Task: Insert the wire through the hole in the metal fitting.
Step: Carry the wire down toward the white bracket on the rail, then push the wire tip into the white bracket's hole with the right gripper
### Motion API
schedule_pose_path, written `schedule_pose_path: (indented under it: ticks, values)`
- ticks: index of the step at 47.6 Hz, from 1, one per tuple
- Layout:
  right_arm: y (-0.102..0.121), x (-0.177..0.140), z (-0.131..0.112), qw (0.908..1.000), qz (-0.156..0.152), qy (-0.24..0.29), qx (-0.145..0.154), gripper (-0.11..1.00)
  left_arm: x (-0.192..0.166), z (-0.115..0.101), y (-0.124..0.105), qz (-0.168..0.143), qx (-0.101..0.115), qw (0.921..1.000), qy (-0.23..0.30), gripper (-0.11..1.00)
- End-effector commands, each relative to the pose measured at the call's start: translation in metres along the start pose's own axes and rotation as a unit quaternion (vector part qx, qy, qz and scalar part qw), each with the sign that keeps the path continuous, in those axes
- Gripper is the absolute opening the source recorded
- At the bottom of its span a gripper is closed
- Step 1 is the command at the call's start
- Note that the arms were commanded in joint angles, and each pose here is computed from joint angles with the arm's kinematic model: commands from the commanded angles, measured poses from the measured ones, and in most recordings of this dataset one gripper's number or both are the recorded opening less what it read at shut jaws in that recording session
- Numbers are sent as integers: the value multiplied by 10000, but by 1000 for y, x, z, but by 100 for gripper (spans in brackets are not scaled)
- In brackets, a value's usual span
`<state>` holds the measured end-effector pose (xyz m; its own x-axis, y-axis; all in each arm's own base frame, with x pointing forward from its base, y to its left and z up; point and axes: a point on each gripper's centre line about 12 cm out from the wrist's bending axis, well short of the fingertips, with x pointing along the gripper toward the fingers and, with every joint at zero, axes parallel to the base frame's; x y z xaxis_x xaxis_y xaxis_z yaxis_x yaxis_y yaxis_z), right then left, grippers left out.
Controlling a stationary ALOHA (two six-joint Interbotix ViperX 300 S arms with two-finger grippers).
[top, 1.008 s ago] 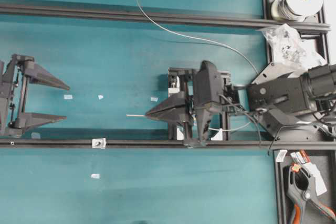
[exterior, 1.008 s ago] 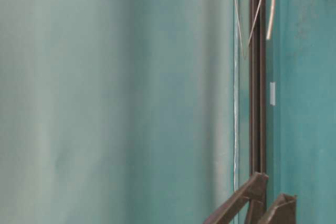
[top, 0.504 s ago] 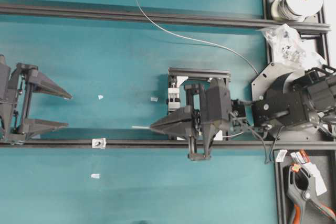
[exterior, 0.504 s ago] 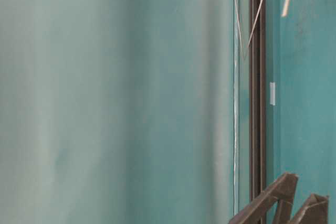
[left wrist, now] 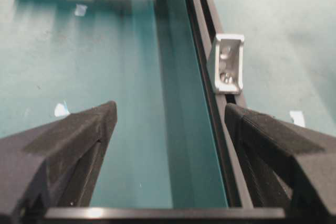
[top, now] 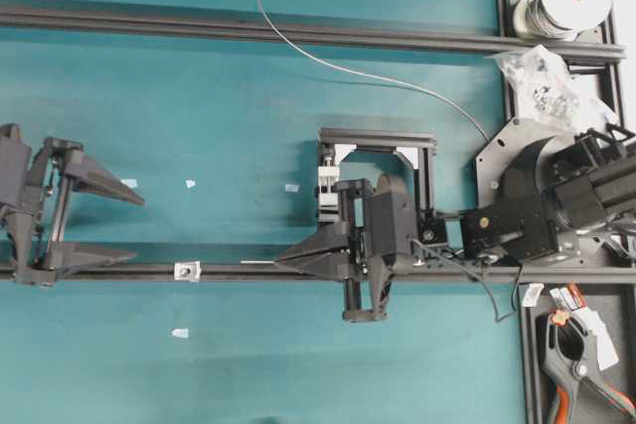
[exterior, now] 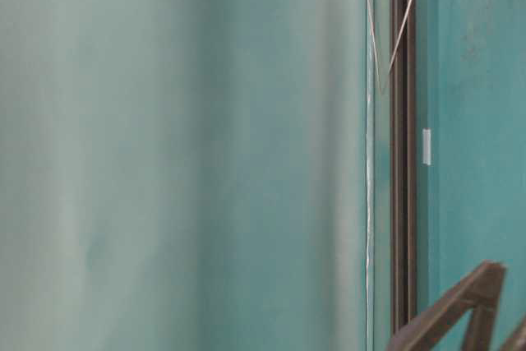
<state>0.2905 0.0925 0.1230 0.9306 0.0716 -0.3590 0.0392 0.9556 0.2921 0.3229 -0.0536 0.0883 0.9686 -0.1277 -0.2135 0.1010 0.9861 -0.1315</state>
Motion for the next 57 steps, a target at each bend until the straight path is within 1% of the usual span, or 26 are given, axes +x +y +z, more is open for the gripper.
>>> schedule_pose_path:
  ticks: [1,5,11,26,47,57]
  values:
    - [5,2,7,9999,69,-153,35,-1,5,4,-3,-40,-11,9999,-118,81]
    - [5,2,8,9998,68,-168,43,-1,10,1,-4,-58,-4,9999,-85,81]
    - [5,2,7,9998,64,-161,41,-1,14,3,-5,-65,-7,9999,-130,81]
    - [5,2,8,9998,68,-168,43,-1,11,3,-9,-124,5,9998,-122,81]
    - [6,3,9,9998,70,-198,44,-1,13,4,-9,-127,19,9998,-137,81]
    - [7,10,5,9999,49,-146,10,-1,13,4,-9,-127,19,9998,-137,81]
